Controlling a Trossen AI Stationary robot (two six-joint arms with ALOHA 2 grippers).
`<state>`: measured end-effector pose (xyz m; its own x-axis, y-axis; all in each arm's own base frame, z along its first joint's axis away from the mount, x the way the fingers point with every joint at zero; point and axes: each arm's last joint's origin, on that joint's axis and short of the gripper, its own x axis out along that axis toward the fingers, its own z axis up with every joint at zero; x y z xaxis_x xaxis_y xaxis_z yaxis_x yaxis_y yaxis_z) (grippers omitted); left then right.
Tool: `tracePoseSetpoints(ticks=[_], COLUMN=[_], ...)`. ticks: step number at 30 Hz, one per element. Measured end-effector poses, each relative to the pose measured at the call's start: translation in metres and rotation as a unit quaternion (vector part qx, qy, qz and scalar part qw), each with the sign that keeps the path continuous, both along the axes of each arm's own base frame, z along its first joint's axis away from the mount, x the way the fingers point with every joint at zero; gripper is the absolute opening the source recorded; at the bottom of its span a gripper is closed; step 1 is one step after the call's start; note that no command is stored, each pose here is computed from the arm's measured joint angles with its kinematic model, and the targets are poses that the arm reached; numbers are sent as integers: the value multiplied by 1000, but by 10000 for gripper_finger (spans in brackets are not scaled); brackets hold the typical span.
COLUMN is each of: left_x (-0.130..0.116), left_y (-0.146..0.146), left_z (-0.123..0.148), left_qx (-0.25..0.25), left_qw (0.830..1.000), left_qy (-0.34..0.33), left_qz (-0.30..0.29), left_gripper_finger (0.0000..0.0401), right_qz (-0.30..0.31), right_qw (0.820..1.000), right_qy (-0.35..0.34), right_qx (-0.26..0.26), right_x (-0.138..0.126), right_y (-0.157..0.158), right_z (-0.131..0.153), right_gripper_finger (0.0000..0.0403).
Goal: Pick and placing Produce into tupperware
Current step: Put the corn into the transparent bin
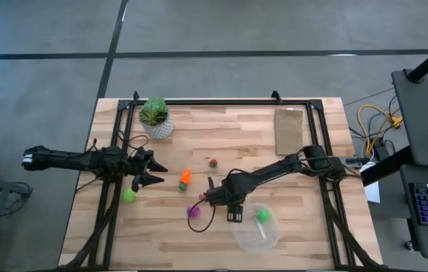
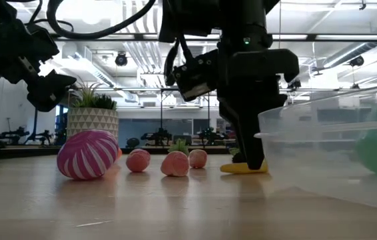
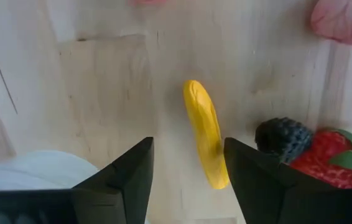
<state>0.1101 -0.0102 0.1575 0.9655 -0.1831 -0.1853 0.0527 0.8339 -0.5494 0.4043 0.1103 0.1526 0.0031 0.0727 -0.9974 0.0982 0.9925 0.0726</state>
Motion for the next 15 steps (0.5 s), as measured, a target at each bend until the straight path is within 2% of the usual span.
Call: tracePoseSetpoints(ticks=[9, 15], left_x=[0, 0], left_y=[0, 0], left_z=[0, -1], left_qx=[0, 0], left_qw=[1000, 1000], left_qy=[0, 1], left_qz=[0, 0], left_gripper_finger=[240, 240], right_qz=[9, 7], right_qw=[1000, 1000], right_qy=[-17, -7], right_qx=[-14, -19], right_x=[2, -2], right_y=[-1, -2], right_z=[-2, -9], right_gripper_finger=[186, 154])
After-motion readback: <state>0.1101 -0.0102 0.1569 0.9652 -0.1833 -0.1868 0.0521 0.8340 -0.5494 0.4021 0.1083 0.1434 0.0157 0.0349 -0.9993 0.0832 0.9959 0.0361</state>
